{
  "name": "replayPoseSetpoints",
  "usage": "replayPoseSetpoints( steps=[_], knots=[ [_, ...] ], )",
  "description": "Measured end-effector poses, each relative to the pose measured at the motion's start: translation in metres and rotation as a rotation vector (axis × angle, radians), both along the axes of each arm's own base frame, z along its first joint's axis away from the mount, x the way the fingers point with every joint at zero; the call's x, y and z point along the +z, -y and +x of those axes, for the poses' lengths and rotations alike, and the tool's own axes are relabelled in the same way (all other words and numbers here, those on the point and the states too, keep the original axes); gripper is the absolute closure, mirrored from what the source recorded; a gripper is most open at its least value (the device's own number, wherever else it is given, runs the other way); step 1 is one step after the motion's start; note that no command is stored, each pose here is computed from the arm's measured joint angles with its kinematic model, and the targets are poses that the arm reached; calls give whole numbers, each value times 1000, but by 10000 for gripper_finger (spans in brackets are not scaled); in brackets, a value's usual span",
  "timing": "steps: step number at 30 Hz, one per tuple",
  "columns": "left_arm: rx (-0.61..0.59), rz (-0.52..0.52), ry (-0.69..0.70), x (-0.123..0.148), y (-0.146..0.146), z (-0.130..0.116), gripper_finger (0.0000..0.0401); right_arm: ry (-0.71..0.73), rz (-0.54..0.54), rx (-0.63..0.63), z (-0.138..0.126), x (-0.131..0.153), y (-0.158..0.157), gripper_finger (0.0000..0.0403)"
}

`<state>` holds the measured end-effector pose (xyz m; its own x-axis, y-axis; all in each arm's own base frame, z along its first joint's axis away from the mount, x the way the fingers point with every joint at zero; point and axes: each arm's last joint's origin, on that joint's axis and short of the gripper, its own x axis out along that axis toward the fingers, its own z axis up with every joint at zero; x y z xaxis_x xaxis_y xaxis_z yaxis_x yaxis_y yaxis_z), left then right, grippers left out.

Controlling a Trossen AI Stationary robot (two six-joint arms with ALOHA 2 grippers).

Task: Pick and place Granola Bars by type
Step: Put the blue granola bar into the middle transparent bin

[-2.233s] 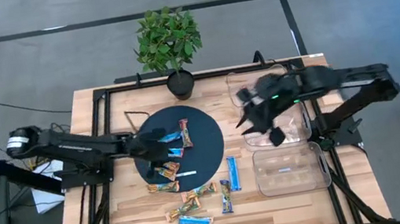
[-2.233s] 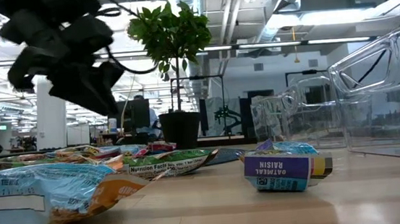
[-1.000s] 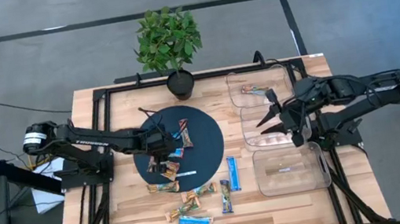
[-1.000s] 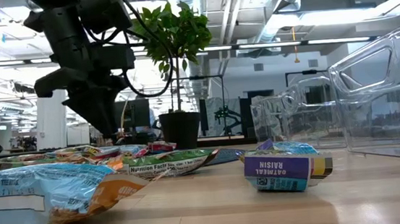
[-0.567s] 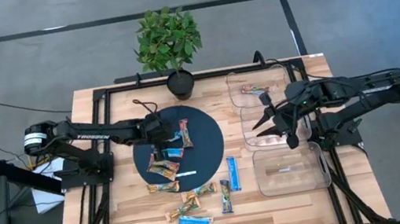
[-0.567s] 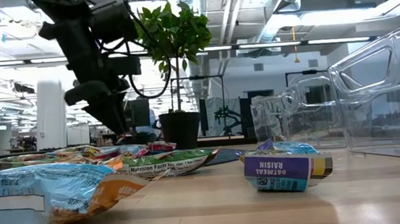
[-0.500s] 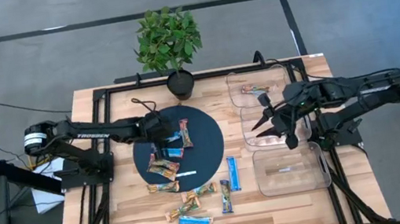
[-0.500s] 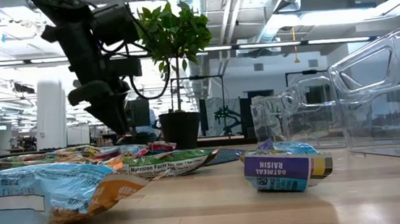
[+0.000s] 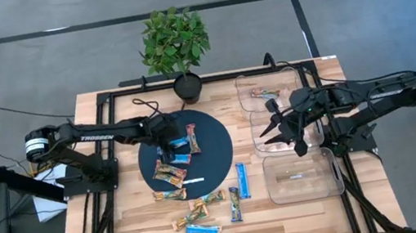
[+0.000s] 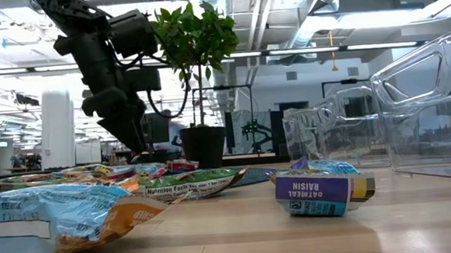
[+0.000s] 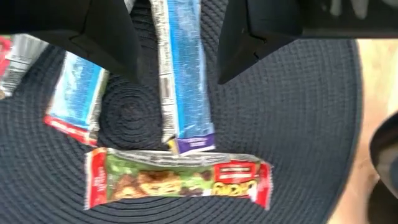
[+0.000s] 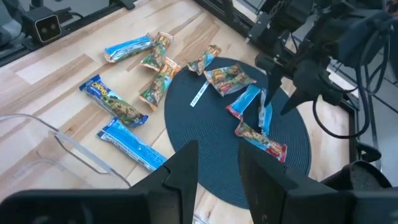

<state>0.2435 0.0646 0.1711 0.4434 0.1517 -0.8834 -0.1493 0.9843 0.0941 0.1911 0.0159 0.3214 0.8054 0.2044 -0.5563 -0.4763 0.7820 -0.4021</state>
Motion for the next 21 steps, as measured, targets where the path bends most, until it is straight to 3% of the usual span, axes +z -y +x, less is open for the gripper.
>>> replayPoseSetpoints(
  steps=[9,15,21],
  knots=[
    [-23,-53,-118,-36,-6,13,197,1,-1,1,0,0,0,296],
    [-24,-57,-121,-39,-11,18,203,1,0,0,0,0,0,296],
    [-19,-43,-141,-32,-12,18,242,0,0,0,0,0,0,296]
  ],
)
